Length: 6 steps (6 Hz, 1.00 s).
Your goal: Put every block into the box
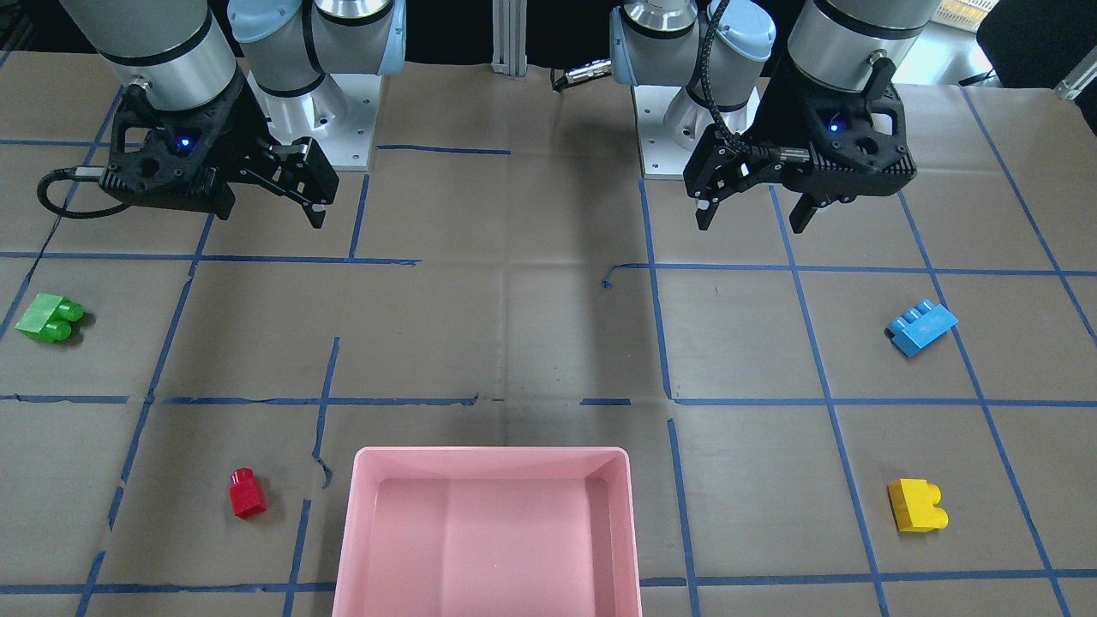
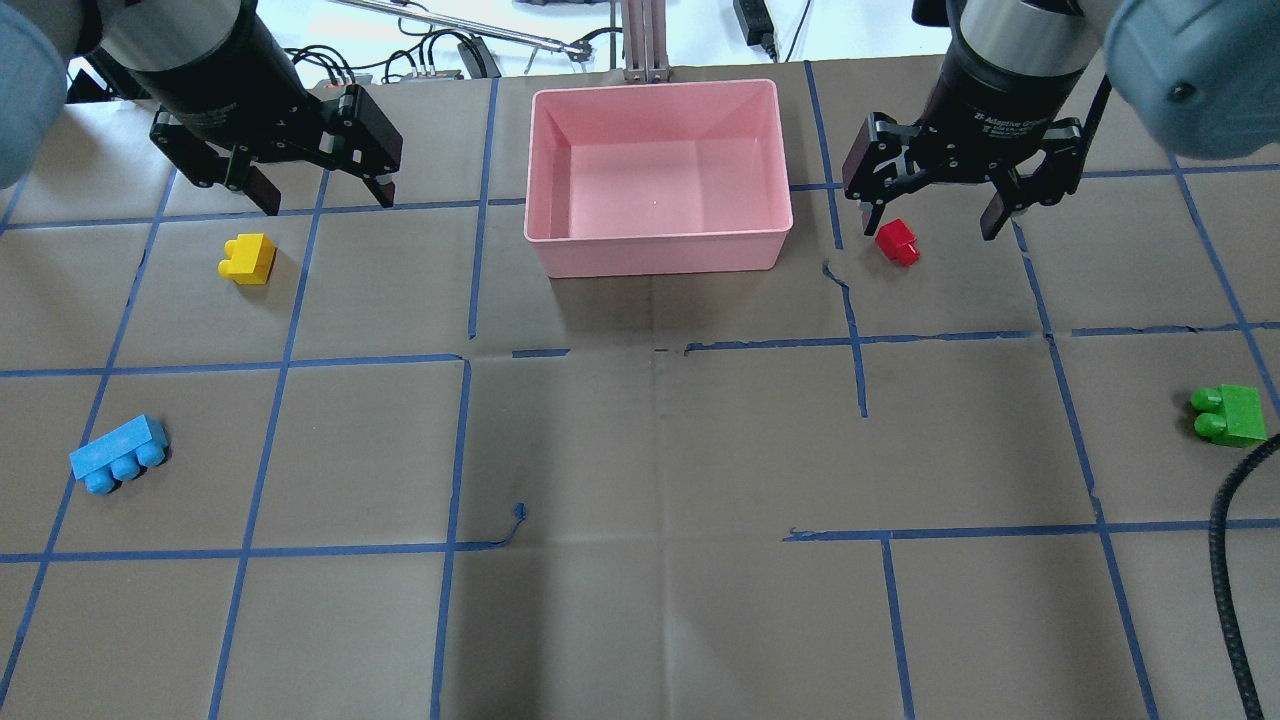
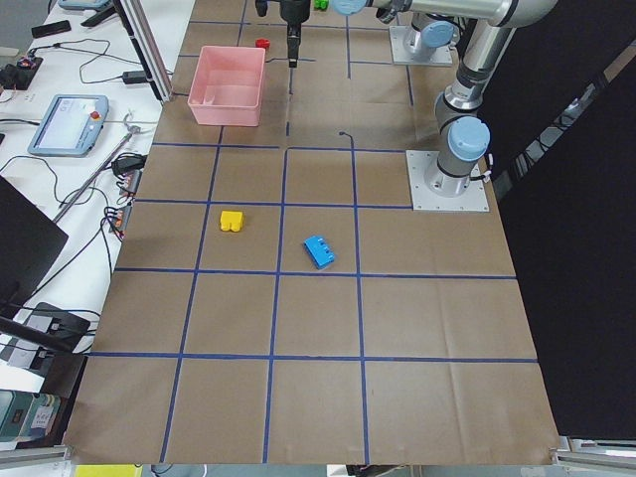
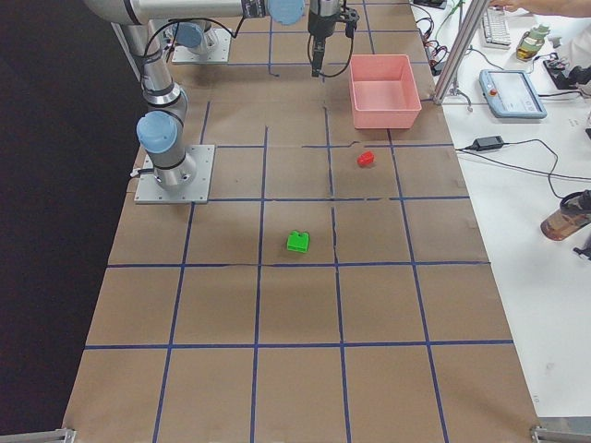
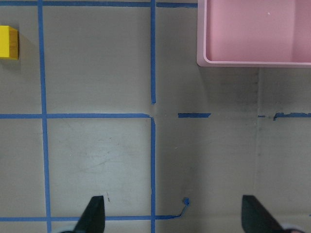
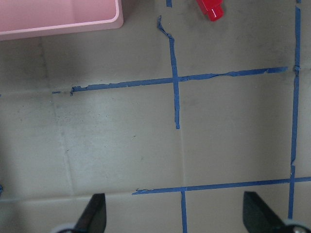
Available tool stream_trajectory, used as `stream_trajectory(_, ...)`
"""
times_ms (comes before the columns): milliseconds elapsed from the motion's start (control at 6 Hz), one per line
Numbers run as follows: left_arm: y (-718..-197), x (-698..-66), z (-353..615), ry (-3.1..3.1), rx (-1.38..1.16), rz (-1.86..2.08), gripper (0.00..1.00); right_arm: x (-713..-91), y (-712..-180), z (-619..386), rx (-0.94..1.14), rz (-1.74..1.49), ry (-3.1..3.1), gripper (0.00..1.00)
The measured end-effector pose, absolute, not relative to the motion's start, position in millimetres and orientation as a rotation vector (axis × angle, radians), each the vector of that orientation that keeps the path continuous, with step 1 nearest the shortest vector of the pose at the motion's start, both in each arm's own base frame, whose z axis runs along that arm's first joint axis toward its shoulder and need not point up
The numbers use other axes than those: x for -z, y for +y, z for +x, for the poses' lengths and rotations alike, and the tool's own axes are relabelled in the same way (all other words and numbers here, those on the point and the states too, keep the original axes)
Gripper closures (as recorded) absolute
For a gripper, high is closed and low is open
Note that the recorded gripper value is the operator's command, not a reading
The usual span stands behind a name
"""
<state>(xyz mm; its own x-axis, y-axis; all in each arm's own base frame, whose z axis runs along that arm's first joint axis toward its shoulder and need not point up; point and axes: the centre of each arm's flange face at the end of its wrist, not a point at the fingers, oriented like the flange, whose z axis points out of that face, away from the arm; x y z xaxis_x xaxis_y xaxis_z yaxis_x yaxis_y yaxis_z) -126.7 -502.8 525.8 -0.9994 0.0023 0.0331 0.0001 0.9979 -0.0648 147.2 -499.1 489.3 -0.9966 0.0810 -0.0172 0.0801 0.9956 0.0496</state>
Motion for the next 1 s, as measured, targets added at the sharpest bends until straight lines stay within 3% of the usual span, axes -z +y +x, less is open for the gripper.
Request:
stream_trajectory(333,-504,-526,-108,-3.111,-0.096,0.0,0.01,-498,-498,147,-0.051,0.067,3.121,0.0)
stream_trajectory(1000,-511,-462,54,-3.074,0.035,-0.331,0.03,-502,-502,143,-0.033,0.041,3.126,0.0)
